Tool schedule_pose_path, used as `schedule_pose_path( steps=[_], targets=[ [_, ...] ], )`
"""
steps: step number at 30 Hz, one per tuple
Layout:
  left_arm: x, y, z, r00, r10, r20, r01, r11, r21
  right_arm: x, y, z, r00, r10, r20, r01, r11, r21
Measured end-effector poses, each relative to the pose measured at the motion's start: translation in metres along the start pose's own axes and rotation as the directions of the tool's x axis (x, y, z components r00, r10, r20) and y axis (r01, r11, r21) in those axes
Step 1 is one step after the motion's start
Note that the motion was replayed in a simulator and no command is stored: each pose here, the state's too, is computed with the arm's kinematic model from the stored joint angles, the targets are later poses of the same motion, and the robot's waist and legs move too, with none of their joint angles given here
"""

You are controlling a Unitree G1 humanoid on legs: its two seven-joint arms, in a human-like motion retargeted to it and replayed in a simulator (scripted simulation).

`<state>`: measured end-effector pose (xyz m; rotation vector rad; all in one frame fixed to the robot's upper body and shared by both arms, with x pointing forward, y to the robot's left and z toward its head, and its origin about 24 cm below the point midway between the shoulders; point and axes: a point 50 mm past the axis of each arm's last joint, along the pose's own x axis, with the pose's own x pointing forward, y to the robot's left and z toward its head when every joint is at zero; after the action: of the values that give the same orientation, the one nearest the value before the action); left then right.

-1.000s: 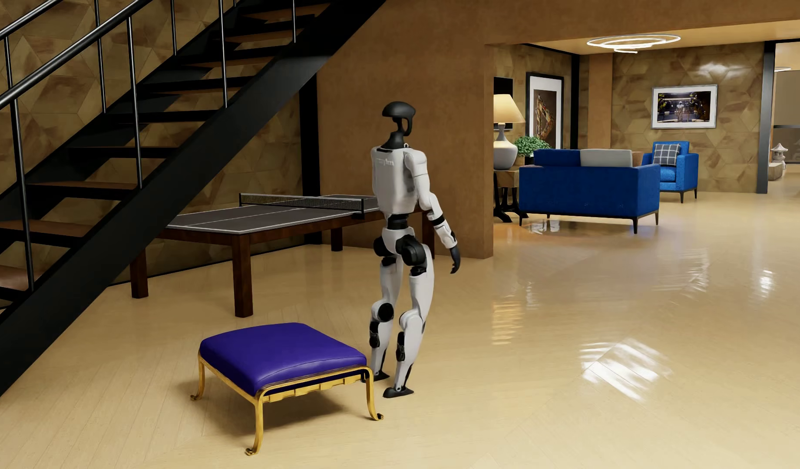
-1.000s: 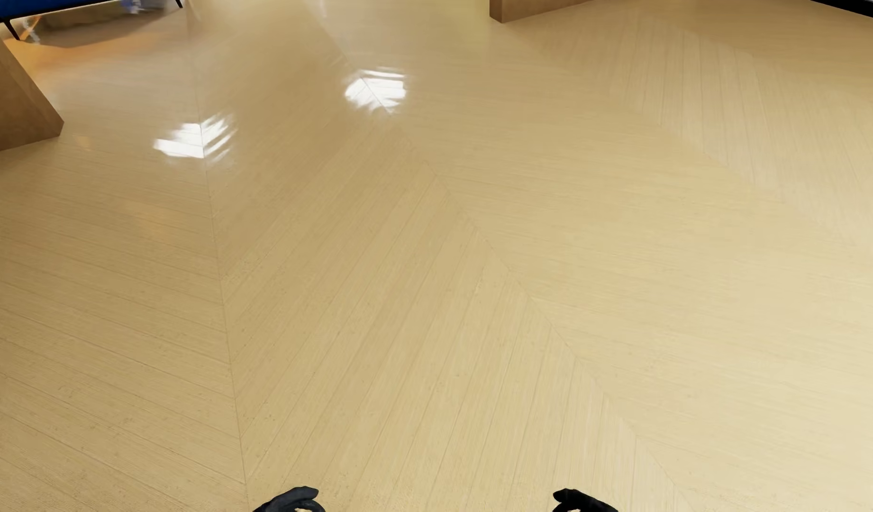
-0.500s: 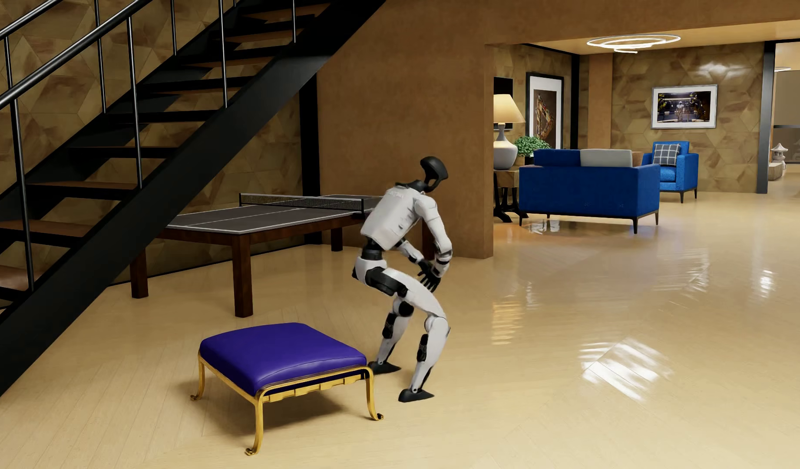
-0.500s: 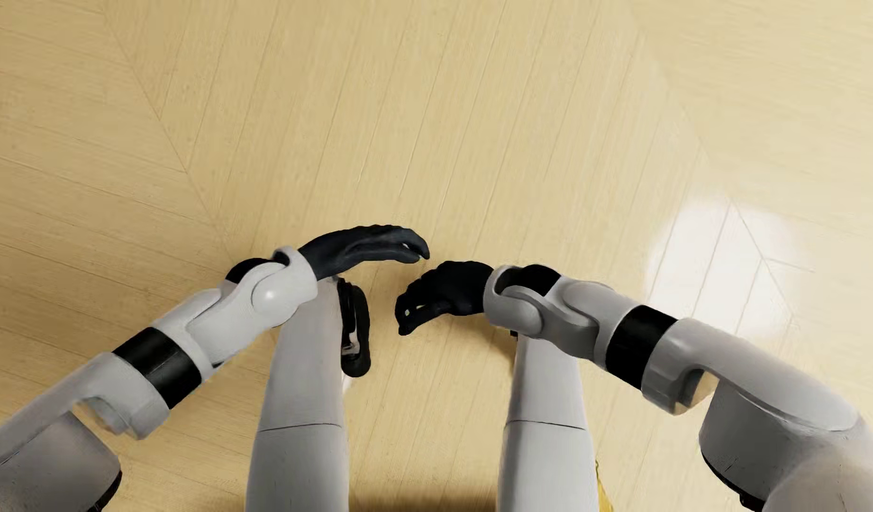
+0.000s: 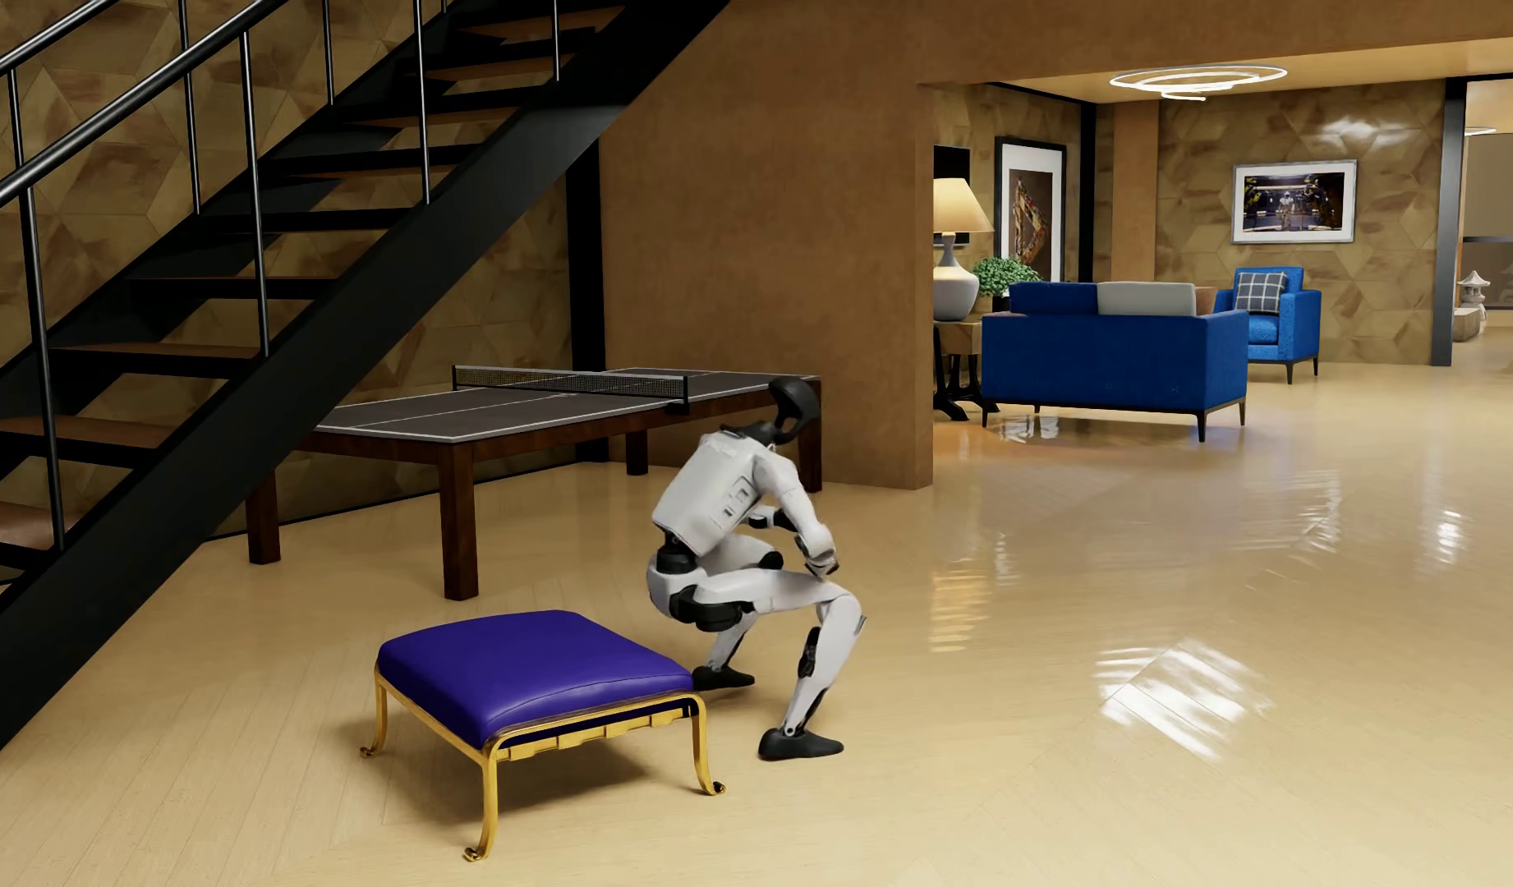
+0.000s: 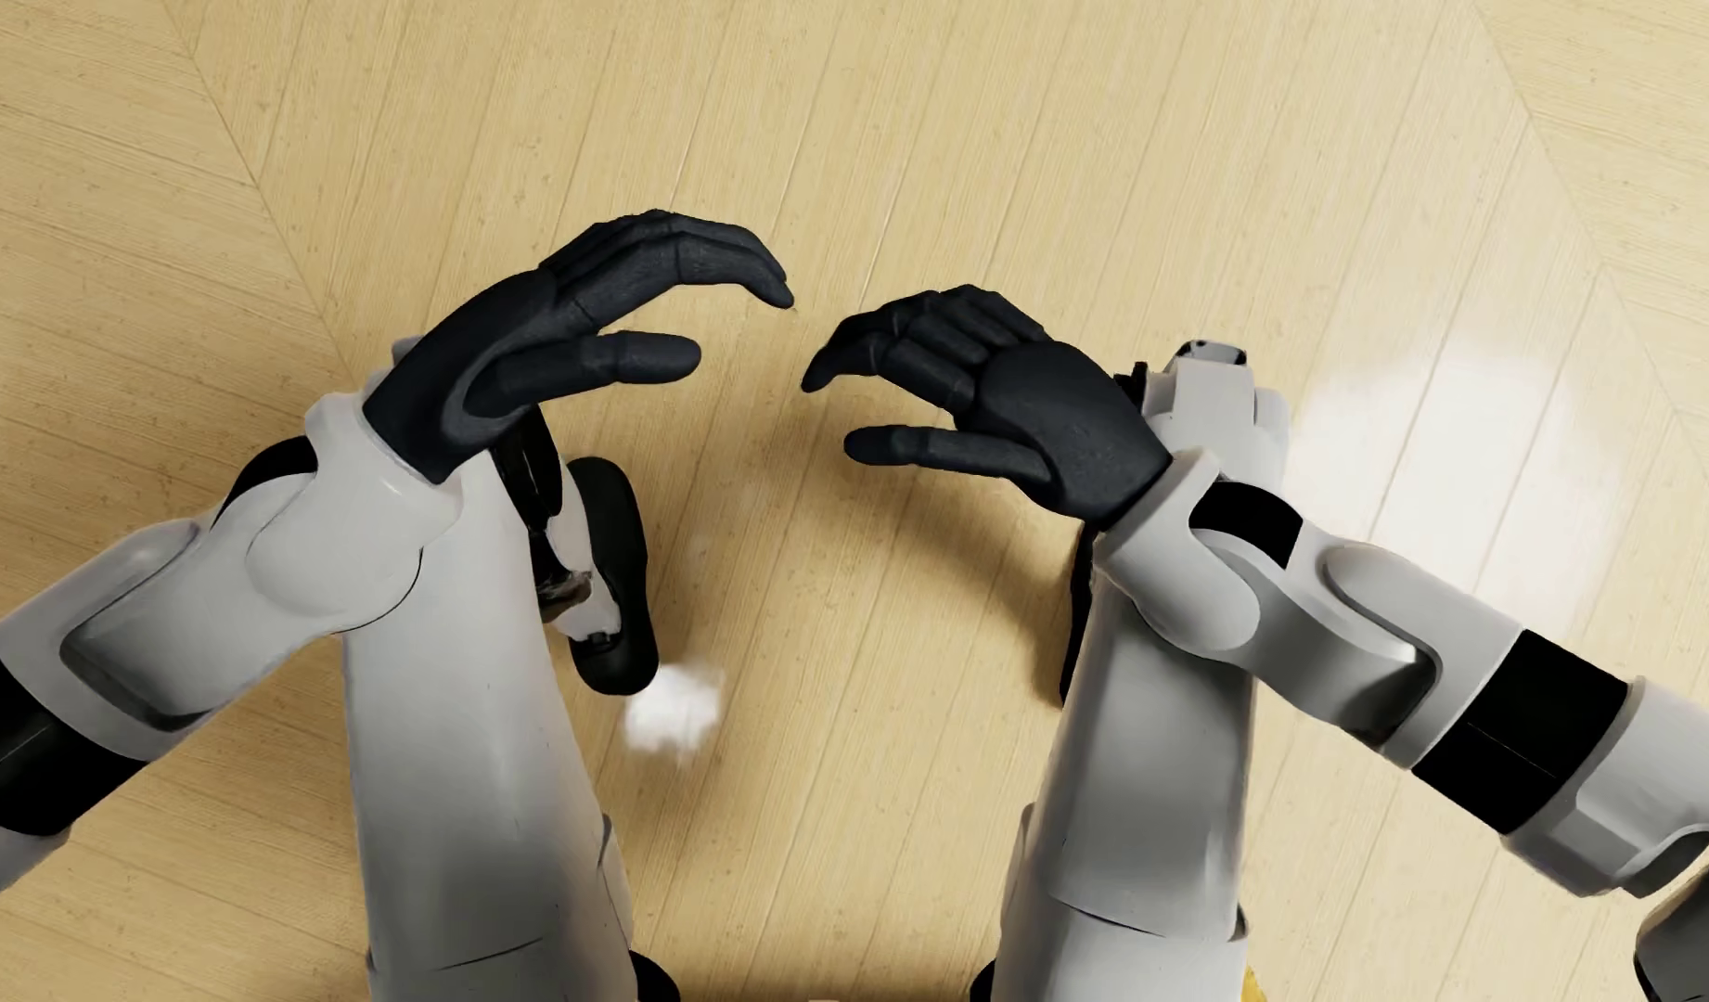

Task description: Sit down on the dark blue chair

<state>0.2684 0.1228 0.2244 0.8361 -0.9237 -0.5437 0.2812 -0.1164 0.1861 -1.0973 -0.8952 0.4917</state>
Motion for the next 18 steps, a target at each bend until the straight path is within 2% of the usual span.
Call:
schedule_pose_path(
  steps=[5, 10, 13, 16, 18],
  targets=[
    [-0.028, -0.035, -0.05, 0.958, -0.011, -0.286, -0.016, 0.996, -0.091, -0.023, 0.043, -0.038, 0.958, 0.073, -0.277, -0.037, 0.991, 0.132],
    [-0.063, -0.086, -0.085, 0.823, 0.063, -0.565, -0.225, 0.949, -0.222, -0.048, 0.091, -0.058, 0.861, 0.157, -0.483, -0.006, 0.955, 0.298],
    [-0.071, -0.111, -0.093, 0.762, 0.039, -0.647, -0.271, 0.926, -0.263, -0.063, 0.11, -0.065, 0.8, 0.199, -0.566, 0.019, 0.935, 0.355],
    [-0.086, -0.124, -0.102, 0.698, 0.001, -0.716, -0.282, 0.919, -0.274, -0.086, 0.123, -0.075, 0.707, 0.21, -0.676, 0.085, 0.923, 0.375],
    [-0.114, -0.134, -0.111, 0.582, 0.001, -0.813, -0.354, 0.901, -0.252, -0.114, 0.134, -0.082, 0.587, 0.229, -0.776, 0.16, 0.907, 0.389]
  ],
)
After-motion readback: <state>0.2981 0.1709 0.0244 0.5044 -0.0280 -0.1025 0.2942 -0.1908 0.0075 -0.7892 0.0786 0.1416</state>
